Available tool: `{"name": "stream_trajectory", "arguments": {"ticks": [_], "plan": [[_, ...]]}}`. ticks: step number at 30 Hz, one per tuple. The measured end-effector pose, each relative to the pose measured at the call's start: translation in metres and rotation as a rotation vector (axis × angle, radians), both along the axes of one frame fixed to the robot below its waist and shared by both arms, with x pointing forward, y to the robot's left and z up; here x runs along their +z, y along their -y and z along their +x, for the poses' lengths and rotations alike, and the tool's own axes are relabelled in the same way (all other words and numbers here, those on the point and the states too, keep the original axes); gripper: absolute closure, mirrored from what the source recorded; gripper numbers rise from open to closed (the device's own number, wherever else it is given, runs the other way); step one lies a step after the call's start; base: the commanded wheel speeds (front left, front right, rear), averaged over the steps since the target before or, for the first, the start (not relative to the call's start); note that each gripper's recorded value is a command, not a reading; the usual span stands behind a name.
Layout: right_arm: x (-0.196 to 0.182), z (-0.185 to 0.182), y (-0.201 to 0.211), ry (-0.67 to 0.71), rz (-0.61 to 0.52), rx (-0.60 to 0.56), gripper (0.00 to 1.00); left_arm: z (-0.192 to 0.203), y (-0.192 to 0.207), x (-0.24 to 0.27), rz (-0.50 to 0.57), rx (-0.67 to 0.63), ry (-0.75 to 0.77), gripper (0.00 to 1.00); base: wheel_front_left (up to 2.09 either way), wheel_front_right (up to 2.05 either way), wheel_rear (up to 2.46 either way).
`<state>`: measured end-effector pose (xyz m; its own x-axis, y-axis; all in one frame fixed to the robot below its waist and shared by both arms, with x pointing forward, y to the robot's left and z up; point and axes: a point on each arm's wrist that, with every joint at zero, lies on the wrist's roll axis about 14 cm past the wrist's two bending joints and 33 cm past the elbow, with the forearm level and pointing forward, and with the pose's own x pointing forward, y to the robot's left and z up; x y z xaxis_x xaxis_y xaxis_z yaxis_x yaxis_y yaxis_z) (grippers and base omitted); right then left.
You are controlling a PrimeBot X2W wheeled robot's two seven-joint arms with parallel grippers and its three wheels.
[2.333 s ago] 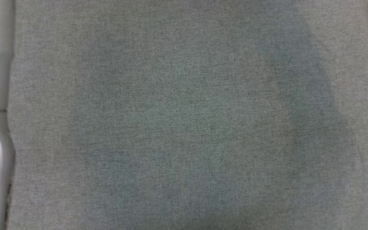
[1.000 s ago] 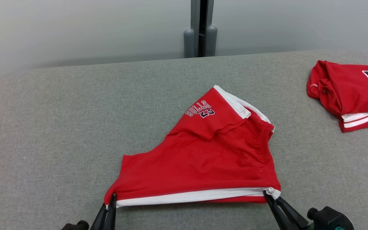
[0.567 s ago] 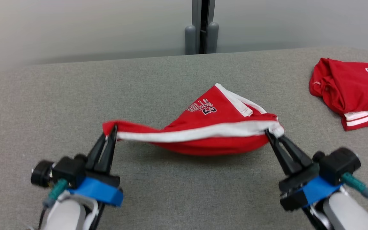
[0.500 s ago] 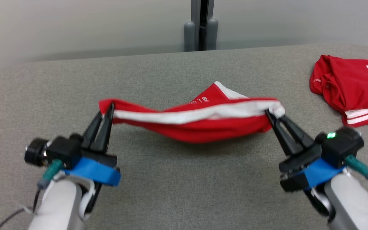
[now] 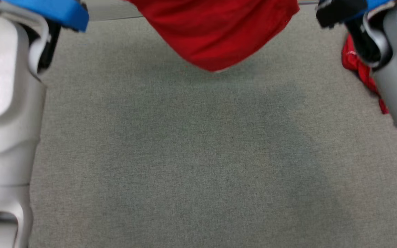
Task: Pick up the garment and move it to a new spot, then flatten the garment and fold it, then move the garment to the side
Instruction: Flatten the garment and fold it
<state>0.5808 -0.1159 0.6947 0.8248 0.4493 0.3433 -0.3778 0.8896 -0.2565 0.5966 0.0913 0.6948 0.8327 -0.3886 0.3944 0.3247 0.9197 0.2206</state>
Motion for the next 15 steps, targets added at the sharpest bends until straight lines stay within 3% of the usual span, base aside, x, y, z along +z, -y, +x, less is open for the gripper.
{"name": "stream_trajectory", "arguments": {"ticks": [10, 15], "plan": [[0.043, 0.057, 0.001, 0.038, 0.035, -0.040, 1.00, 0.053, 0.000, 0.040, -0.003, 0.026, 0.038, 1.00, 0.00, 0.00, 0.00], [0.035, 0.066, -0.006, 0.017, 0.018, -0.040, 1.00, 0.060, 0.000, 0.037, 0.011, 0.032, 0.028, 1.00, 0.00, 0.00, 0.00]]}}
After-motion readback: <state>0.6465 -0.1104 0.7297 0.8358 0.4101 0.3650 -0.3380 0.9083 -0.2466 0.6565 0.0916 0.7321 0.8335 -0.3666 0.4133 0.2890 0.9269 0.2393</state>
